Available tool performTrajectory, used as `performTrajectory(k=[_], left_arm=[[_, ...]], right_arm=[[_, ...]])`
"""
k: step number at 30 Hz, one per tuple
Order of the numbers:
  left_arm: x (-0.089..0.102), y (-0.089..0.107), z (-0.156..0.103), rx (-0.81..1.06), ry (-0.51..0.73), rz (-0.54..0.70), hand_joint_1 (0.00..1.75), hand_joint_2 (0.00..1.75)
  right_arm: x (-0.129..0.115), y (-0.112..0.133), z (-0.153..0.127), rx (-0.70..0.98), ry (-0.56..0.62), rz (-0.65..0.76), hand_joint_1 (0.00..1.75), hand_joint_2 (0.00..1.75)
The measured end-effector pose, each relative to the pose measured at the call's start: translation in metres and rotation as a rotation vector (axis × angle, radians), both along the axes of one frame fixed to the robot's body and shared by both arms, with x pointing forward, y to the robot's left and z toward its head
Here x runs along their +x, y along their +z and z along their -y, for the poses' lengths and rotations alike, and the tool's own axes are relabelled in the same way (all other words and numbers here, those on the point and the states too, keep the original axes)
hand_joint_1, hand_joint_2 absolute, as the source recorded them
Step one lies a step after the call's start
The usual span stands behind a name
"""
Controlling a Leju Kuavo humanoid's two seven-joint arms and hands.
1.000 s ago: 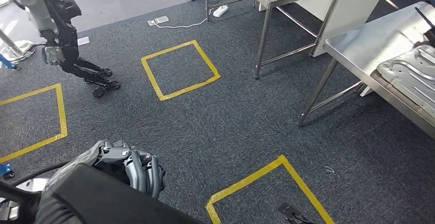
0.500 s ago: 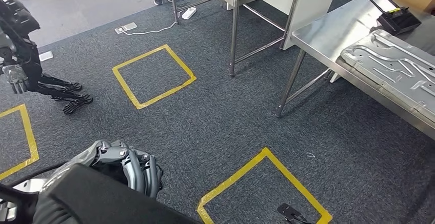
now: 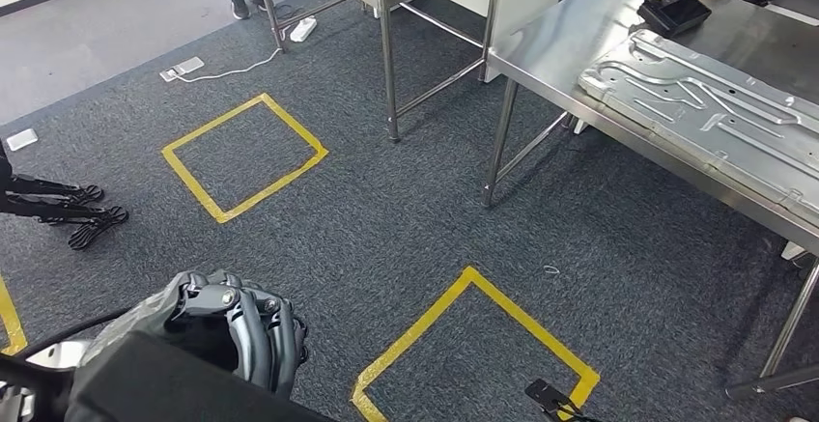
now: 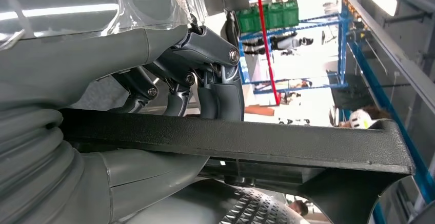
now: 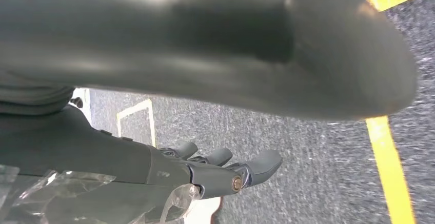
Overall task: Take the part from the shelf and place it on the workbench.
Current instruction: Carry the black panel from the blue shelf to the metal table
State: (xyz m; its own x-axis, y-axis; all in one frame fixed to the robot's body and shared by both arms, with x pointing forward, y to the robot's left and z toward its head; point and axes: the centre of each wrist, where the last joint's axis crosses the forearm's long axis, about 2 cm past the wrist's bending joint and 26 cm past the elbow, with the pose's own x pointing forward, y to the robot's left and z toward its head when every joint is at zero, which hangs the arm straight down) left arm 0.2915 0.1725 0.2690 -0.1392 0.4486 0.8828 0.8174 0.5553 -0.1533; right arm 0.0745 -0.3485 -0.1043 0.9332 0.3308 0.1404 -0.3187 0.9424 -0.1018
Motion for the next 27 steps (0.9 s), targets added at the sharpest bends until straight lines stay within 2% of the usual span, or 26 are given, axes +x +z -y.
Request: performTrajectory(k=[8, 27], left_arm=[[-0.004, -0.011, 0.000, -0.009, -0.002, -0.010, 1.75, 1.75], [-0.003, -0.009, -0.001, -0.009, -0.032, -0.031, 1.75, 1.75]], right_arm=[[0.001, 0.000, 0.000, -0.003, -0.001, -0.006, 0.00, 0.00], [0.000, 0.000, -0.005, 0.005, 0.010, -0.007, 0.00, 0.00]])
